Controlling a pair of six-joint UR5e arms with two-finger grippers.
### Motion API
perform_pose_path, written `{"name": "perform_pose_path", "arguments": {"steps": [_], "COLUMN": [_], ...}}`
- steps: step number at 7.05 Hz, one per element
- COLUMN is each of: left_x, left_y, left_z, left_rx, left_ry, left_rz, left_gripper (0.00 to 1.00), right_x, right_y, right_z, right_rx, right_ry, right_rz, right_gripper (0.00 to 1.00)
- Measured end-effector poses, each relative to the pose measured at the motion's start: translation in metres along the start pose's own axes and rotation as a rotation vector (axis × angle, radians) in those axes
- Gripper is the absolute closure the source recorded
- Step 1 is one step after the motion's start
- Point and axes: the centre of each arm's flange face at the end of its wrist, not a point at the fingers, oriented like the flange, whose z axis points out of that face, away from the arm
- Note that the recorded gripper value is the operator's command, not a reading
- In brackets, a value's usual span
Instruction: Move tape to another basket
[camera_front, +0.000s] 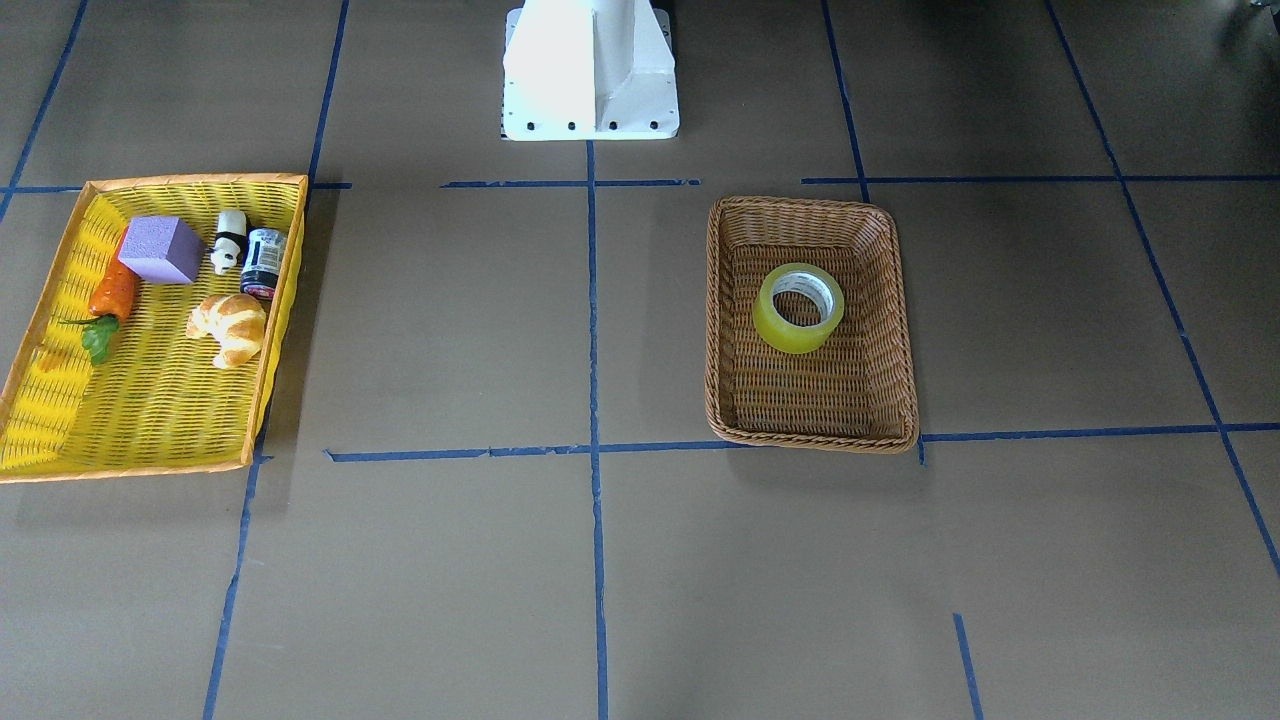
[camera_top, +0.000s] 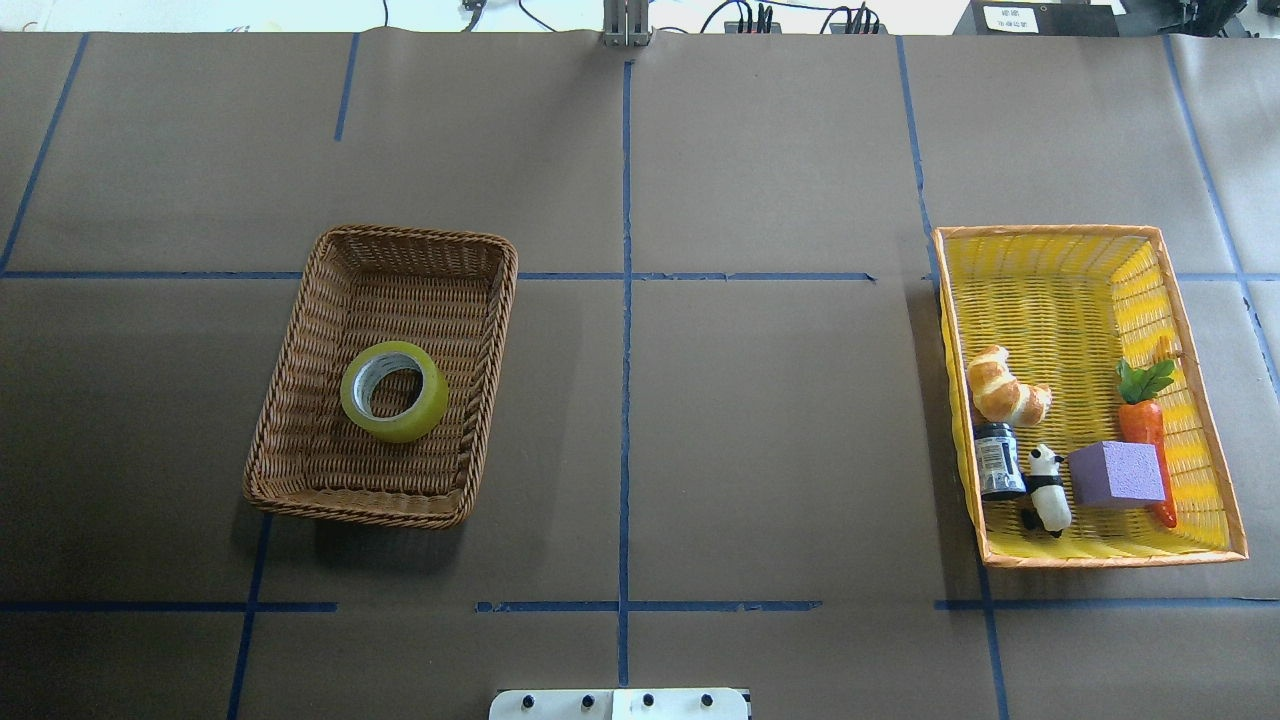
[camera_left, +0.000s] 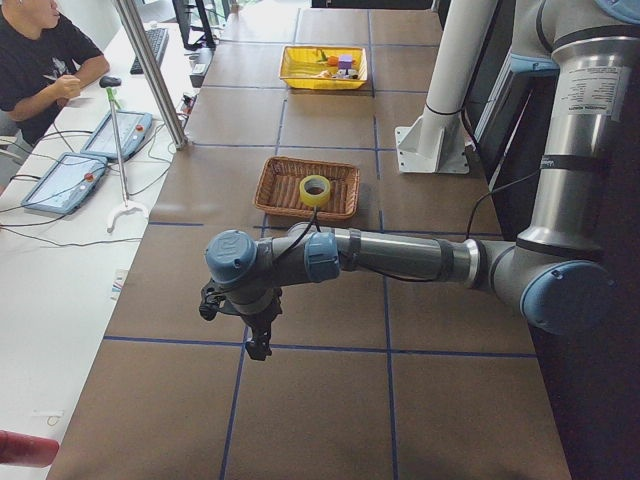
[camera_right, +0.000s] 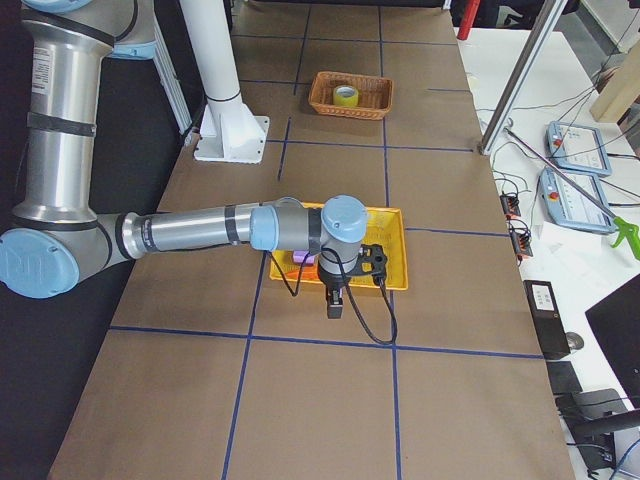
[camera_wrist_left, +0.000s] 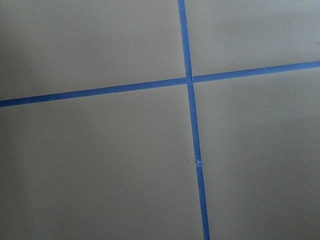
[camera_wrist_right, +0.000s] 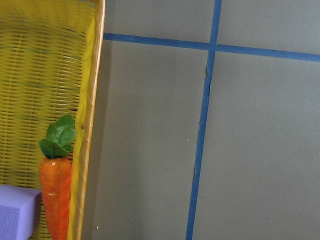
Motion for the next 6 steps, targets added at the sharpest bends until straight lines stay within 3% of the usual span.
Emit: {"name": "perform_pose_path", "arguments": {"steps": [3,6], "left_x": [0.0032,0.0075], "left_y": [-0.0033,-0.0021], "left_z": [-0.0032,-0.0074], "left_rx": [0.005,0.012], "left_ry": [-0.001,-0.008], "left_rz": [0.004,0.013], "left_gripper": [0.0,0.0], "right_x": [0.0036,0.0108], "right_y": [-0.009,-0.0059], "right_z": [0.0031,0.0054], "right_rx": [-0.004,-0.011], "right_ry": [0.002,0.046], "right_rz": [0.002,0.004], "right_gripper": [0.0,0.0]}}
